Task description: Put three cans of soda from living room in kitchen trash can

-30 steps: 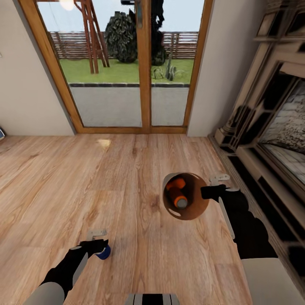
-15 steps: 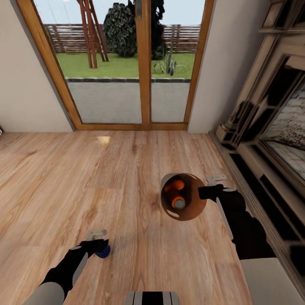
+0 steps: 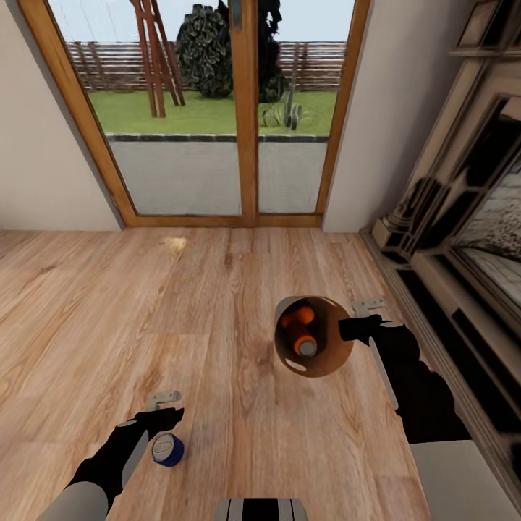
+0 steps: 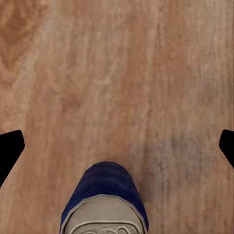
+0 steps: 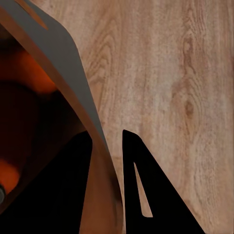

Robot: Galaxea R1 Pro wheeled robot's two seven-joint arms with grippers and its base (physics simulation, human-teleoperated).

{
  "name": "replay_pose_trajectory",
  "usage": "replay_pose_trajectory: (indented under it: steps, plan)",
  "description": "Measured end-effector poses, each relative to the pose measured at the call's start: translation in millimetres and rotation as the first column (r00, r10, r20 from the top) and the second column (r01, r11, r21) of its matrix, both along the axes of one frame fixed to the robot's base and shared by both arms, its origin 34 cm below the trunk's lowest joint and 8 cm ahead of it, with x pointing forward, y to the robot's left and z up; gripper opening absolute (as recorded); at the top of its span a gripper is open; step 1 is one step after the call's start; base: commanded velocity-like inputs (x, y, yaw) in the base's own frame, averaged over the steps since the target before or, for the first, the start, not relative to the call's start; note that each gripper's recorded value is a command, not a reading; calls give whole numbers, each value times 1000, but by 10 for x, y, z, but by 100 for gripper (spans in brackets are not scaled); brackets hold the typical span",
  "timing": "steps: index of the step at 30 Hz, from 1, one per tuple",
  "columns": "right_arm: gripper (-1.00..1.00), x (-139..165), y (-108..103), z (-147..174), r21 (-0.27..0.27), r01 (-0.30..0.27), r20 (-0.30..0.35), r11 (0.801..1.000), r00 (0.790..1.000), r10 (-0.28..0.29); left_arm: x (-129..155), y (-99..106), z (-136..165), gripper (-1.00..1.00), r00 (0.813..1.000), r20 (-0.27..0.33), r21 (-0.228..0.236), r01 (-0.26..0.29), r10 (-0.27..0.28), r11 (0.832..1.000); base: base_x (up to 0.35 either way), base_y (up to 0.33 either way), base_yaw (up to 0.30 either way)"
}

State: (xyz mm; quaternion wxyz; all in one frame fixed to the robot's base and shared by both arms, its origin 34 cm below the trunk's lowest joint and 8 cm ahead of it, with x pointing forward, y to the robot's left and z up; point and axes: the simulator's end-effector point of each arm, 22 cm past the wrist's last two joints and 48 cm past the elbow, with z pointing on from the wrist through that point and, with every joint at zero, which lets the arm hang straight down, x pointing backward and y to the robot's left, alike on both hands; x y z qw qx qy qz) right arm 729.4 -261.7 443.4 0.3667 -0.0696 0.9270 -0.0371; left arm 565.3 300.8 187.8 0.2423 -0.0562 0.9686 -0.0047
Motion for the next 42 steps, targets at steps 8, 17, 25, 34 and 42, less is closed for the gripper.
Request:
replay_pose_trajectory:
  steps: [8, 17, 25, 34, 42]
  plan:
    - [-100, -7, -3, -61, -1, 0, -9, 1000, 1000, 0, -28, 2, -44, 100, 1000, -8, 1, 0, 0, 1000, 5, 0, 0]
    - [-100, -33, -1, -299, -1, 1, -45, 1000, 999, -1, -153, 14, -229, 100, 999, -47, 3, 0, 0, 1000, 0, 0, 0]
    - [-100, -25, 13, -345, 0, 5, -60, 1000, 998, -5, -267, 24, -389, 100, 997, -81, 5, 1, 0, 1000, 0, 0, 0]
    - [-100, -22, 70, -284, -1, 3, -85, 1000, 996, -3, -387, 24, -546, 100, 994, -113, 5, 3, -2, 1000, 0, 0, 0]
    - [-100, 211, 99, 87, -5, -3, -6, 1000, 1000, 3, -384, 22, -544, 100, 994, -112, 4, 3, -3, 1000, 0, 0, 0]
